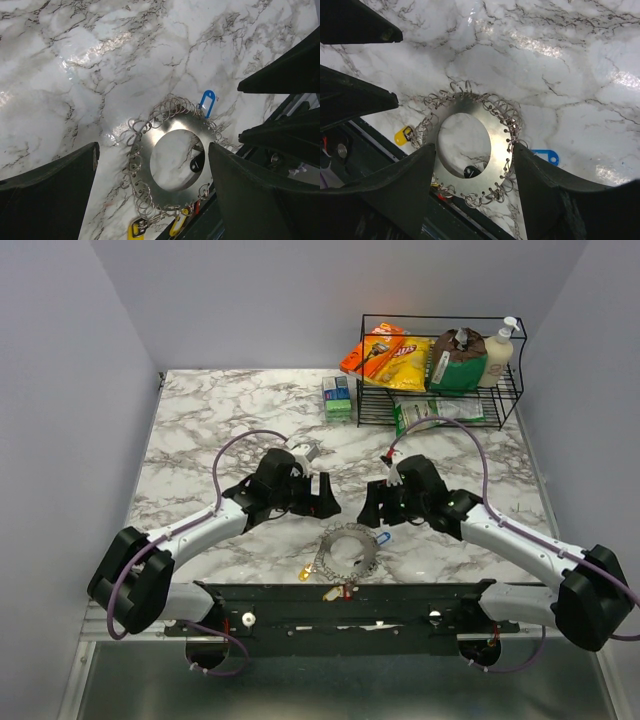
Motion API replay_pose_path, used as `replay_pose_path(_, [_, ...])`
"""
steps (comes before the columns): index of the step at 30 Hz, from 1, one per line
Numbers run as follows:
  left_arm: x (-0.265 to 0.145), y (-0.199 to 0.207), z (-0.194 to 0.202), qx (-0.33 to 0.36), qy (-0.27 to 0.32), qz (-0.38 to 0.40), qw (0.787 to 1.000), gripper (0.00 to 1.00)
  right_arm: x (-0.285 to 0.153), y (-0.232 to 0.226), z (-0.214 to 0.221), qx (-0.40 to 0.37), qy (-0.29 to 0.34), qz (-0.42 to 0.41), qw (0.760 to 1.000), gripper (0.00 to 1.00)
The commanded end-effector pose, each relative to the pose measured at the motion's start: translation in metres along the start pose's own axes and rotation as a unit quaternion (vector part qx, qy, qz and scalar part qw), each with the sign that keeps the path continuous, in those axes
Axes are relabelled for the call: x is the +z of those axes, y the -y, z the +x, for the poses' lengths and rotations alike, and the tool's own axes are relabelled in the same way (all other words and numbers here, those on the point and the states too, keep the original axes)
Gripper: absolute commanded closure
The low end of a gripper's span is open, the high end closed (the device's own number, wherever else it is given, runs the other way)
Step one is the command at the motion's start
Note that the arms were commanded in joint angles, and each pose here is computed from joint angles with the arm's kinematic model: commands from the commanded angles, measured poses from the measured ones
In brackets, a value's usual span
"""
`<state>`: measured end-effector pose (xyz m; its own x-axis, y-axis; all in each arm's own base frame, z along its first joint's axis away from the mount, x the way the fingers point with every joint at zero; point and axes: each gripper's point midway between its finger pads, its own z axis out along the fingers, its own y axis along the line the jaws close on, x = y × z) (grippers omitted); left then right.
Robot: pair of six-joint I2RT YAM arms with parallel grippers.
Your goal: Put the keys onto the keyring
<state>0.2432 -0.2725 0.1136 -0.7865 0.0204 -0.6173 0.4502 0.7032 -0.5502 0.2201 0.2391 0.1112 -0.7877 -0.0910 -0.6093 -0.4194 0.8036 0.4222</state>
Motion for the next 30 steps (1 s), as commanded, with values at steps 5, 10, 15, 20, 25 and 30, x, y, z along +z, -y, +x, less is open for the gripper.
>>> replay_pose_path(5, [-0.004, 0.05, 0.026, 0.069, -0.041, 0.115, 0.99, 0.06, -0.024, -0.011, 0.049, 0.046, -0.071, -0.048, 0.995, 0.3])
replay_pose_path(10, [0.0, 0.065, 0.049, 0.075, -0.079, 0.145, 0.983, 0.11, -0.039, -0.002, 0.069, 0.034, -0.1, -0.032, 0.994, 0.34])
replay_pose_path(15, [0.001, 0.081, 0.073, 0.092, -0.108, 0.162, 0.977, 0.12, -0.05, -0.007, 0.083, 0.032, -0.13, -0.048, 0.99, 0.39])
replay_pose_path(20, [0.001, 0.079, 0.08, 0.083, -0.104, 0.147, 0.98, 0.12, -0.051, -0.026, 0.105, 0.098, -0.171, -0.104, 0.975, 0.47])
replay_pose_path(25, [-0.003, 0.069, 0.072, 0.076, -0.074, 0.113, 0.988, 0.11, -0.045, -0.024, 0.118, 0.141, -0.173, -0.106, 0.969, 0.48])
replay_pose_path(30, [-0.004, 0.066, 0.074, 0.071, -0.07, 0.108, 0.989, 0.11, -0.035, -0.021, 0.121, 0.178, -0.158, -0.102, 0.966, 0.48])
